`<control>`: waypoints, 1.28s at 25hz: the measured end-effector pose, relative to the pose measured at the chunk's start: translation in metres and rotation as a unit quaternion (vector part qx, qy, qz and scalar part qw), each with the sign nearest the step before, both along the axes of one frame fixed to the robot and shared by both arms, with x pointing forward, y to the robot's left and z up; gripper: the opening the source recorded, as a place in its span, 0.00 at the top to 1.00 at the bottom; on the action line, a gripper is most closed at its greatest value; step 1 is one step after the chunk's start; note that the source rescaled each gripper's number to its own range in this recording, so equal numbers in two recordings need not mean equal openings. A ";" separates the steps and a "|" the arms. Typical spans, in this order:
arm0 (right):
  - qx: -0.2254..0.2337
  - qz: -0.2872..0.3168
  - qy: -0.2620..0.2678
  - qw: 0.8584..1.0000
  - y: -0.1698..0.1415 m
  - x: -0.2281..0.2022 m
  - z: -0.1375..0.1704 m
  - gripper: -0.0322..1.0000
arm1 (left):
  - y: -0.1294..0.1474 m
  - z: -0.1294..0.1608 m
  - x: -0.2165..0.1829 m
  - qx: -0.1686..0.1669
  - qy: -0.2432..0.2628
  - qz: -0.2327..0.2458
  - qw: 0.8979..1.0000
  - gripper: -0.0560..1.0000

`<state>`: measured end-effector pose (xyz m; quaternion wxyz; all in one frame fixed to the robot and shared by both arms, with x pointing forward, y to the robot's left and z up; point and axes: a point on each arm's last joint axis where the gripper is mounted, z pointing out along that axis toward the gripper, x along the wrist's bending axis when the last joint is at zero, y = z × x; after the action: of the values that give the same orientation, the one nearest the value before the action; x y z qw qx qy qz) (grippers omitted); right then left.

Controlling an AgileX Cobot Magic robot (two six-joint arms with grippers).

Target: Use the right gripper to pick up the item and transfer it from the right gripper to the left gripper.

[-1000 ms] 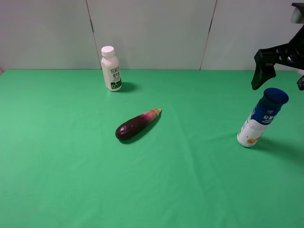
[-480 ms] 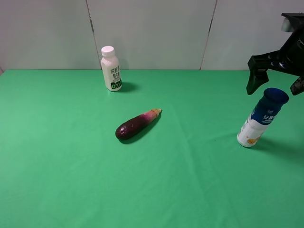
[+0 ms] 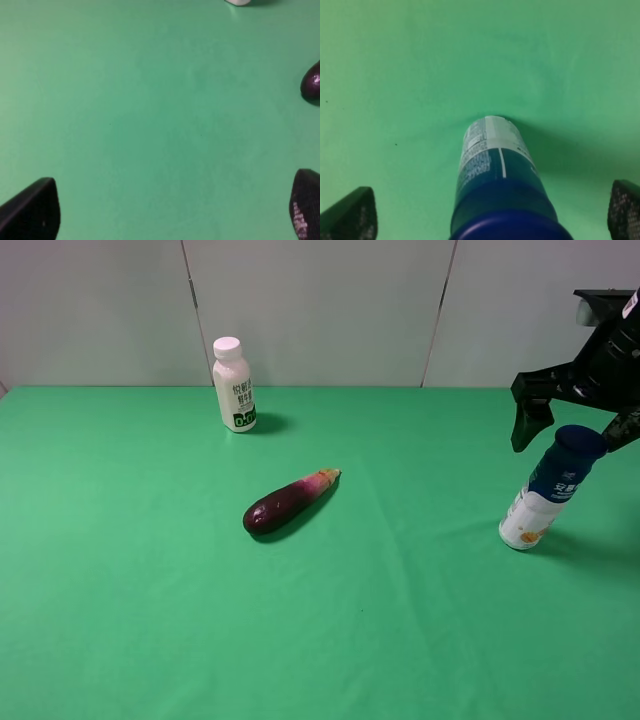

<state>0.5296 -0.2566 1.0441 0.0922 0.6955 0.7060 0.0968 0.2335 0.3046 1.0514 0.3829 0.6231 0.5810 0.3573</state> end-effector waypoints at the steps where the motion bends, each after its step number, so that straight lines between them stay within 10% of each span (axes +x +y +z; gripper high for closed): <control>1: 0.000 0.000 0.000 1.000 0.000 0.000 0.000 0.00 | 0.000 0.000 0.000 0.000 0.000 0.000 1.000 0.00; 32: -0.004 0.002 0.030 1.000 -0.001 -0.003 -0.038 0.00 | 0.000 0.000 0.000 0.000 0.000 0.000 1.000 0.00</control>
<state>0.5261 -0.2575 1.0063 0.0737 0.6965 0.7100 0.0734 0.2335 0.3046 1.0514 0.3829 0.6231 0.5810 0.3573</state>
